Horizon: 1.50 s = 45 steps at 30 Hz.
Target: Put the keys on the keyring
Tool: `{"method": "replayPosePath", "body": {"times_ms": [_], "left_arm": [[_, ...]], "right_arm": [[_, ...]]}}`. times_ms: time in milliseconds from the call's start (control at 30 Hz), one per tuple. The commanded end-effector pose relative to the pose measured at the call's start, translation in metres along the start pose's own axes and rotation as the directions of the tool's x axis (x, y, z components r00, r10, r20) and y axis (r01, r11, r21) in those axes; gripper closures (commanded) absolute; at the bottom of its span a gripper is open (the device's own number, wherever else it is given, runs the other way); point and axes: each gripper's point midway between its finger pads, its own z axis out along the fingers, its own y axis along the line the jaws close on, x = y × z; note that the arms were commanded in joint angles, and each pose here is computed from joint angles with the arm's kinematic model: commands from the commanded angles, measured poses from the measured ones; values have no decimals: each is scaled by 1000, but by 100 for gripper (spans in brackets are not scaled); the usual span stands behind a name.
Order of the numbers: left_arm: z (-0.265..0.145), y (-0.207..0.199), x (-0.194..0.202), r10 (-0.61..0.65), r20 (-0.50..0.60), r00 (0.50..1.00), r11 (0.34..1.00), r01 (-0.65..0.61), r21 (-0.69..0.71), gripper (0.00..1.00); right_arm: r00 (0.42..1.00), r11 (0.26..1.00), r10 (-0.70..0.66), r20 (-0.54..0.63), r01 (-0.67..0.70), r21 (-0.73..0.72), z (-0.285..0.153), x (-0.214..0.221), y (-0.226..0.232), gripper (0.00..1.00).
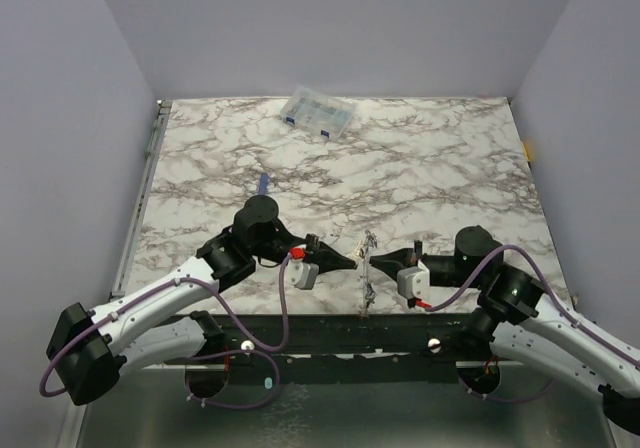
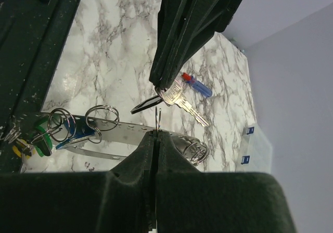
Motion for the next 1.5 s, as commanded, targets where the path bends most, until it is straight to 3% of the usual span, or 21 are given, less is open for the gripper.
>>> {"method": "replayPosePath", "body": {"times_ms": [0,567,1033,1467], "left_arm": [[-6,-6,5,68,-21,997,998,-68,-4,100],[-9,-16,15,220,-43,975,975,-219,38,100],[-1,-31,5,209,16,978,973,-210,92,100],[3,-38,15,202,-31,979,974,-198,109,100]], "right_arm": [[998,1000,14,63,-13,-20,-2,-23,-5,100],[990,988,113,83,-103,-111,13,-23,15,100],[991,988,115,60,-108,-108,18,-15,15,100],[991,987,119,57,-112,-116,19,-15,16,100]]}}
